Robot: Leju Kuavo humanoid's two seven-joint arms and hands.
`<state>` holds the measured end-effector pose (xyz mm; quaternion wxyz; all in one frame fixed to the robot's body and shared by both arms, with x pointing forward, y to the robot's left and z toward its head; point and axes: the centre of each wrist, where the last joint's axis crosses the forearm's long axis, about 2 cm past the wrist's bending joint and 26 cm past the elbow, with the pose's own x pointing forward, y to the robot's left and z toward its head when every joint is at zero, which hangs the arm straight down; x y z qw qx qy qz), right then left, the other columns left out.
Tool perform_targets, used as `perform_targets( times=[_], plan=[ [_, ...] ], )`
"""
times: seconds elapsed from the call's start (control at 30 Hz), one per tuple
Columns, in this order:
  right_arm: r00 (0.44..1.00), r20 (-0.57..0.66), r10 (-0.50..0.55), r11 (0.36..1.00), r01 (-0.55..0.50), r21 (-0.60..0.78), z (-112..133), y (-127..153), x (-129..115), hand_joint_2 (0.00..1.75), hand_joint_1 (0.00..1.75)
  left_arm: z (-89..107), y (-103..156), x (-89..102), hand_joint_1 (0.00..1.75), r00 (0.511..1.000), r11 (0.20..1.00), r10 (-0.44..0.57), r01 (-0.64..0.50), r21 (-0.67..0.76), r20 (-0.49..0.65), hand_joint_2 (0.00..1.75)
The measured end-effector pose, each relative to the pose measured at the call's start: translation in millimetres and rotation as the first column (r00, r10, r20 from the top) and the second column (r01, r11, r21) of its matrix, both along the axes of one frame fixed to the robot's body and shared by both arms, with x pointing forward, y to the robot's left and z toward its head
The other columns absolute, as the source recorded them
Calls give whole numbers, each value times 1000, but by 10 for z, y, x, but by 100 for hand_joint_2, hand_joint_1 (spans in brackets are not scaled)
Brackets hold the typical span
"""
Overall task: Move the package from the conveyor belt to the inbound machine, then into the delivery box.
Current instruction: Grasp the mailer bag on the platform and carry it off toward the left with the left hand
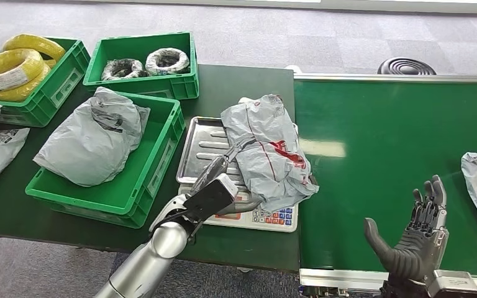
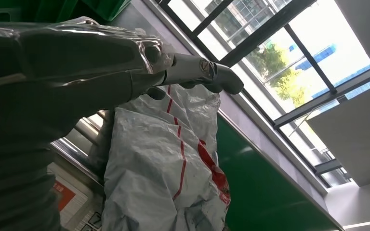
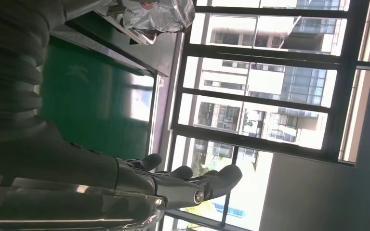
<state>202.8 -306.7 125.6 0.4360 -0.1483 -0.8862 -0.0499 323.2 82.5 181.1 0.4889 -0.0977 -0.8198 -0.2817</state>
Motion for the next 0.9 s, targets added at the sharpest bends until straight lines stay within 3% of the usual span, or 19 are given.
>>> perform_targets(
  times=[0.33,0.57,0.8,0.87,0.9],
  plan=[
    [997,38,65,997,-66,25,46,203,90,175,0,-124,-311,21,0,993,999,-39,41,10,-108,175],
    [986,82,147,988,-150,36,123,515,158,175,0,-208,-504,111,0,973,954,232,-222,202,-25,175],
    [974,114,194,979,-199,38,190,686,222,175,0,-413,-514,113,0,939,846,340,-327,421,46,175],
    [973,118,201,978,-206,38,196,707,230,175,0,-446,-509,117,13,937,817,344,-333,471,67,175],
    [972,119,204,977,-210,38,199,717,234,175,0,-459,-505,121,52,936,804,343,-333,494,73,175]
  ],
)
